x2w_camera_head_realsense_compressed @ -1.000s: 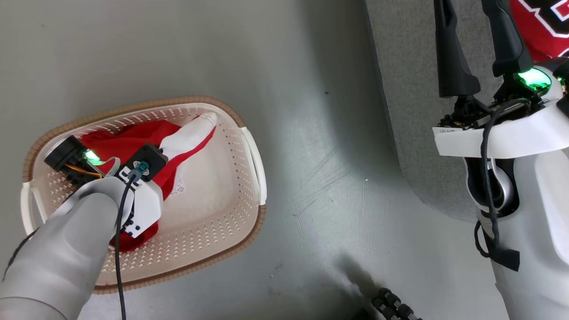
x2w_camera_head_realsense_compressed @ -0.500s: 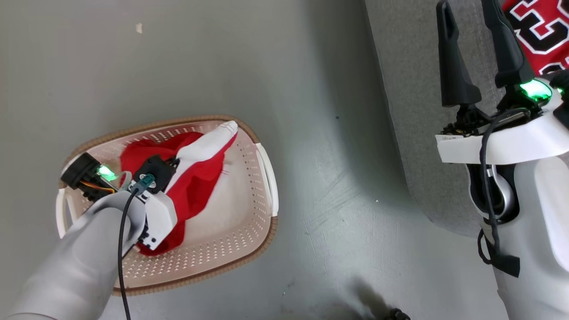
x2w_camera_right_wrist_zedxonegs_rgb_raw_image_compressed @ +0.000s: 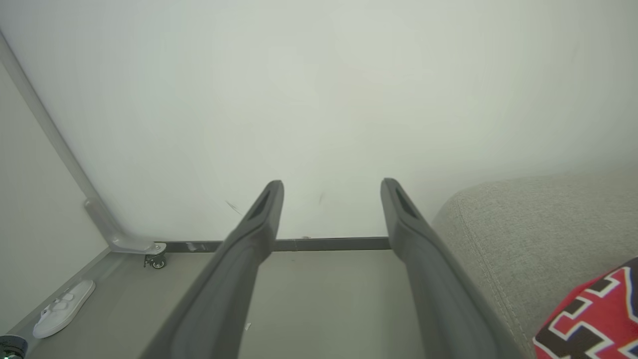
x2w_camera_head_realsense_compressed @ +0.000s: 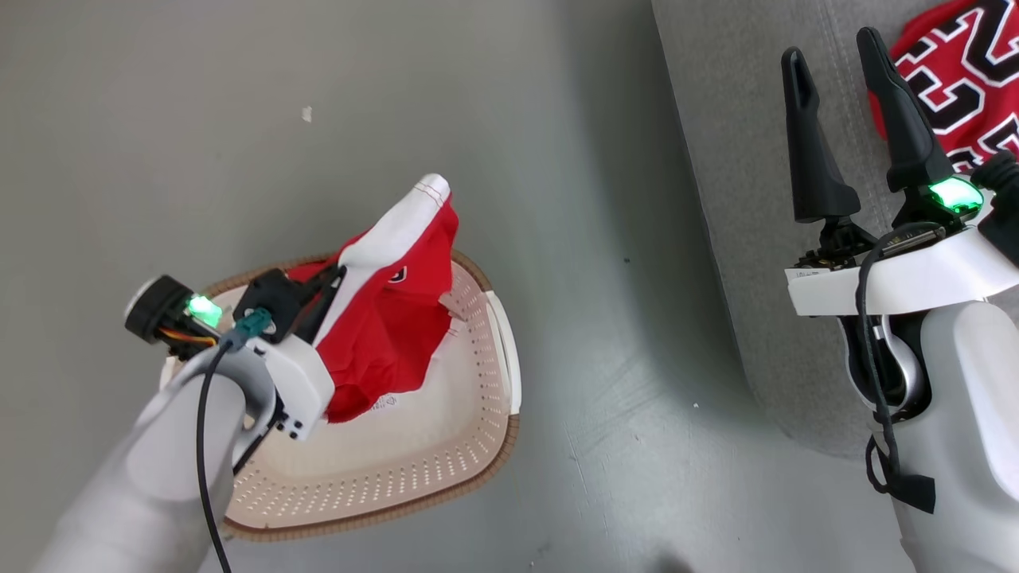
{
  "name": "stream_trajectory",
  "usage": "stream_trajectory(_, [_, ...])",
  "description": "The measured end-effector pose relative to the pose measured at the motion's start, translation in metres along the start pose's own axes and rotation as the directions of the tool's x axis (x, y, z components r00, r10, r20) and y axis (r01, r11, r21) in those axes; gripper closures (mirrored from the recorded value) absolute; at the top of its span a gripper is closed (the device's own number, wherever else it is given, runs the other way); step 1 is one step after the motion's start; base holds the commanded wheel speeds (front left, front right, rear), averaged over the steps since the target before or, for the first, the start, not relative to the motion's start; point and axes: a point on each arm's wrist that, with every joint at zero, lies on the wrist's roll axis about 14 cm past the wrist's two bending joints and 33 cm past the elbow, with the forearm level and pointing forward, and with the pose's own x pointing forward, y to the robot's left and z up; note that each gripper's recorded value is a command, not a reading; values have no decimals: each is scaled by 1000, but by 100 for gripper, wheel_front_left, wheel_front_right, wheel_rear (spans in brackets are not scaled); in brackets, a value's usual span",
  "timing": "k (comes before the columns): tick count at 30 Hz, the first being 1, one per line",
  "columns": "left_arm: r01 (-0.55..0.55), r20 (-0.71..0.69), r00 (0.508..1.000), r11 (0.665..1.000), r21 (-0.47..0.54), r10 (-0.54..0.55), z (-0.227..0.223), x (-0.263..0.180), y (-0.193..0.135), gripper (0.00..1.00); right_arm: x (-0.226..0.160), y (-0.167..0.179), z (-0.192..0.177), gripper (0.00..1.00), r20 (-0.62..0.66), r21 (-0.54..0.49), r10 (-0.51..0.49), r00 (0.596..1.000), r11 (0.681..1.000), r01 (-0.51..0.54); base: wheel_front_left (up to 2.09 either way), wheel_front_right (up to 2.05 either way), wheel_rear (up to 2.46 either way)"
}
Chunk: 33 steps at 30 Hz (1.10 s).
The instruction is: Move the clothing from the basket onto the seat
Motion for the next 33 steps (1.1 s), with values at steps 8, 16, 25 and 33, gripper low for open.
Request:
stream_trajectory(8, [-39, 115, 992, 998, -52, 45, 38, -23, -1, 100, -6, 6, 14, 0, 14, 1, 21, 1000, 1000, -21, 0, 0, 0])
stream_trajectory(16, [-69, 227, 970, 995, -70, 83, 76, -48, -2, 100, -12, 19, 28, 0, 33, 15, 54, 998, 998, -55, 0, 0, 0])
stream_trajectory(25, [-93, 369, 922, 991, -92, 121, 125, -79, -7, 100, -22, 30, 42, 0, 43, 25, 92, 995, 995, -93, 0, 0, 0])
stream_trajectory(33, [-106, 476, 870, 992, -75, 129, 166, -106, -15, 100, -36, 51, 43, 0, 23, 49, 155, 988, 987, -156, 0, 0, 0])
